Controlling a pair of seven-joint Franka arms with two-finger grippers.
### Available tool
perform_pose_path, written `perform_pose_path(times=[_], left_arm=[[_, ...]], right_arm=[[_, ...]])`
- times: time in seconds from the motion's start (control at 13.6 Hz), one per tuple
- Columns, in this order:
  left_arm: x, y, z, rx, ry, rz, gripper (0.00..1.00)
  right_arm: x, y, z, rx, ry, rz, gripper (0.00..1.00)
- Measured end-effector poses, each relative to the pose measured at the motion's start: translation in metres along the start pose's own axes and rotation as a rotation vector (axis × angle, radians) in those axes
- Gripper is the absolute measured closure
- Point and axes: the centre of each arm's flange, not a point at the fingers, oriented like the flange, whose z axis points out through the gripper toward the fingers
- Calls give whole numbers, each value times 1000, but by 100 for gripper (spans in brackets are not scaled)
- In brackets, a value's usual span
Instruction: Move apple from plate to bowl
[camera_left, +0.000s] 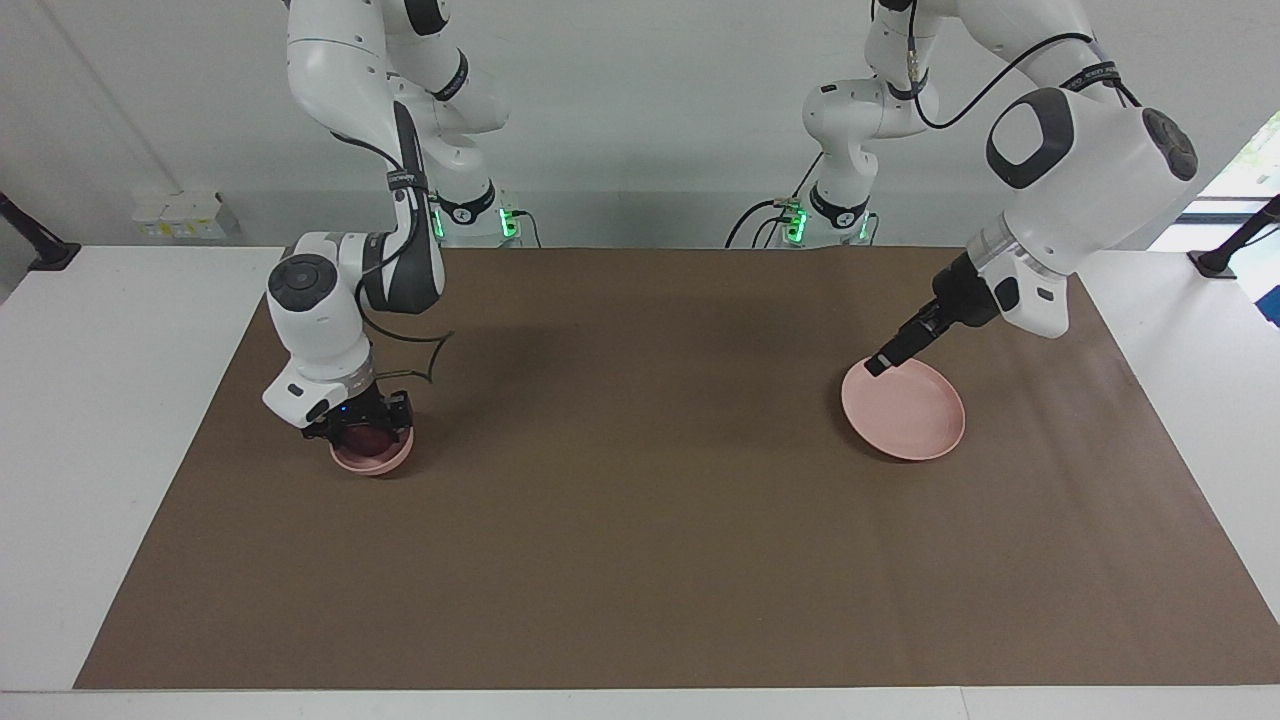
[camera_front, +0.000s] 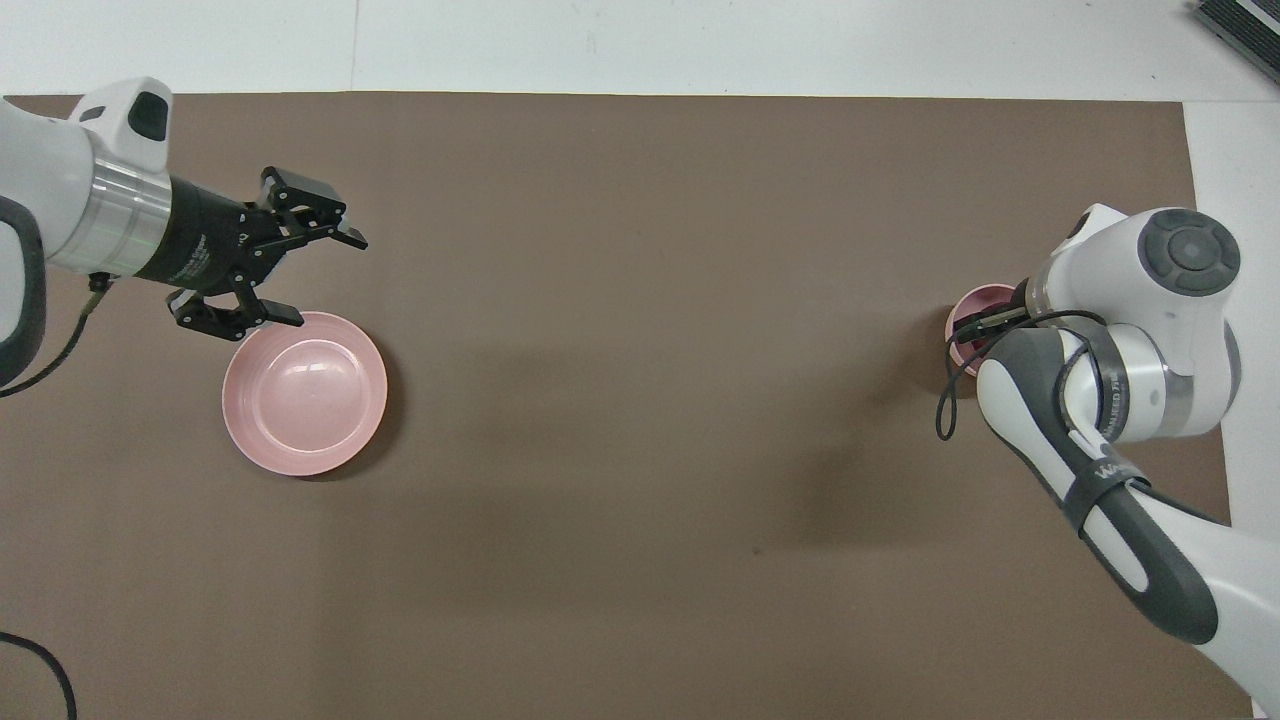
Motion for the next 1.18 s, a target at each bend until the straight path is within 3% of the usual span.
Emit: perform_pose_path(times=[0.15, 0.37, 0.44, 0.51, 0.81, 1.03, 1.18], left_arm=[[10, -10, -7, 25, 34, 98, 0], [-2, 1, -20, 128, 122, 317, 0], [-9, 6, -24, 144, 139, 362, 0], [-14, 8, -28, 152, 148, 397, 0], [-10, -5, -47, 185, 159, 563, 0], [-15, -17, -70, 272, 186, 690, 0], [-24, -23, -85, 291, 186, 707, 0]], right_arm=[[0, -2, 3, 1, -5, 10, 15], [0, -2, 5, 2, -8, 15, 15], [0, -2, 5, 2, -7, 16, 8], [0, -2, 4, 2, -7, 16, 1], [5, 0, -3, -2, 6, 19, 0], [7, 4, -39, 14, -1, 43, 0], [2, 6, -80, 56, -16, 76, 0]])
